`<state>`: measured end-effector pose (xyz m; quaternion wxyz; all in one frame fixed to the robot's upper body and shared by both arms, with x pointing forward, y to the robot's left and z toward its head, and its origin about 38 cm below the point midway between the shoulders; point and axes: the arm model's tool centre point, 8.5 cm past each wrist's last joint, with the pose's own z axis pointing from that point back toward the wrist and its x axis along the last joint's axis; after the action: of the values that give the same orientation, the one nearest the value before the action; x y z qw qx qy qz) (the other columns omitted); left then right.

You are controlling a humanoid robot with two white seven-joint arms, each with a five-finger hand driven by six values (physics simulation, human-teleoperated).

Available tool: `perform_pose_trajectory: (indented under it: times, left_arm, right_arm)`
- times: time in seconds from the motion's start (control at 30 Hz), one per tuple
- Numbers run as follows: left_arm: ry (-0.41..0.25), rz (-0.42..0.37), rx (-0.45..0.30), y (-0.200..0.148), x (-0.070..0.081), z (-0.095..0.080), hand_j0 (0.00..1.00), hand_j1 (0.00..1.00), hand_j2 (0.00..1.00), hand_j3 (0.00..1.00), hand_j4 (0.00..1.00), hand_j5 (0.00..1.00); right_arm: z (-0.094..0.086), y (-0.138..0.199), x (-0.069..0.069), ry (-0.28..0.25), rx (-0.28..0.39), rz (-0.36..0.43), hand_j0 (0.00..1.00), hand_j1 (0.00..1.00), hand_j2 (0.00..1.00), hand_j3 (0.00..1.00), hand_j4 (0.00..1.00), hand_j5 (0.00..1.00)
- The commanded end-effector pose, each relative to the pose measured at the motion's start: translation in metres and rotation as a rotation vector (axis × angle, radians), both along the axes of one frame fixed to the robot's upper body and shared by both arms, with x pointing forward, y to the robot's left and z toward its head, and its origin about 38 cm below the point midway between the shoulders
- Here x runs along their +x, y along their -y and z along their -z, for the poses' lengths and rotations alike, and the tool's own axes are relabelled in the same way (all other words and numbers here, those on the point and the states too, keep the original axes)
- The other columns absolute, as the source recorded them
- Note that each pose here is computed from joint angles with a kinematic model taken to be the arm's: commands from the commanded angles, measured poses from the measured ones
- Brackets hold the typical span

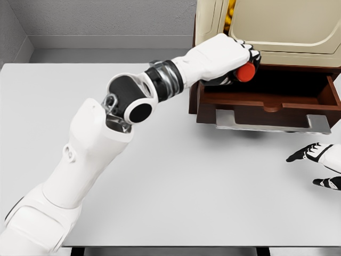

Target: Put the switch into the drawer with left arm, and close the drawer with right arm

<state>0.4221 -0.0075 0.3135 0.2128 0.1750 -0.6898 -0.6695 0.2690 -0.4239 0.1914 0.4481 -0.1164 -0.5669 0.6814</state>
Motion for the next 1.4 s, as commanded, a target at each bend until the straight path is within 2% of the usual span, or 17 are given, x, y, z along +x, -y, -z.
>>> perform_pose_trajectory:
  times: [0.0, 0.17, 0.3, 0.43, 0.9, 0.93, 1.37]
  left_arm:
    - [-0.013, -0.007, 0.026, 0.003, 0.003, 0.009, 0.3, 0.3, 0.3, 0.3, 0.3, 0.3]
    - [-0.004, -0.014, 0.054, 0.006, 0.008, 0.008, 0.3, 0.3, 0.3, 0.3, 0.3, 0.3]
    - [0.008, -0.027, 0.071, 0.006, 0.011, 0.008, 0.36, 0.36, 0.36, 0.36, 0.36, 0.36]
    - [0.011, -0.019, 0.078, 0.009, 0.009, 0.01, 0.54, 0.54, 0.54, 0.54, 0.54, 0.54]
    - [0.02, -0.01, 0.09, 0.012, 0.006, 0.011, 0.6, 0.6, 0.6, 0.6, 0.6, 0.6]
    - [0.019, -0.011, 0.09, 0.012, 0.006, 0.011, 0.66, 0.66, 0.66, 0.66, 0.66, 0.66]
    - [0.034, -0.019, 0.101, 0.013, 0.005, 0.011, 0.7, 0.7, 0.7, 0.7, 0.7, 0.7]
  right_arm:
    - [-0.001, 0.0, 0.0, -0.001, 0.005, 0.002, 0.79, 0.79, 0.79, 0.79, 0.79, 0.79]
    - [-0.001, 0.0, 0.0, -0.001, 0.005, 0.002, 0.79, 0.79, 0.79, 0.79, 0.79, 0.79]
    - [-0.001, 0.0, 0.0, -0.001, 0.005, 0.002, 0.79, 0.79, 0.79, 0.79, 0.79, 0.79]
    - [-0.001, 0.0, 0.0, -0.001, 0.005, 0.002, 0.79, 0.79, 0.79, 0.79, 0.79, 0.79]
    - [-0.001, 0.0, 0.0, -0.002, 0.005, 0.002, 0.8, 0.8, 0.8, 0.8, 0.8, 0.8]
    - [-0.001, 0.0, 0.0, -0.002, 0.005, 0.002, 0.79, 0.79, 0.79, 0.79, 0.79, 0.79]
    - [-0.001, 0.0, 0.0, -0.002, 0.005, 0.002, 0.79, 0.79, 0.79, 0.79, 0.79, 0.79]
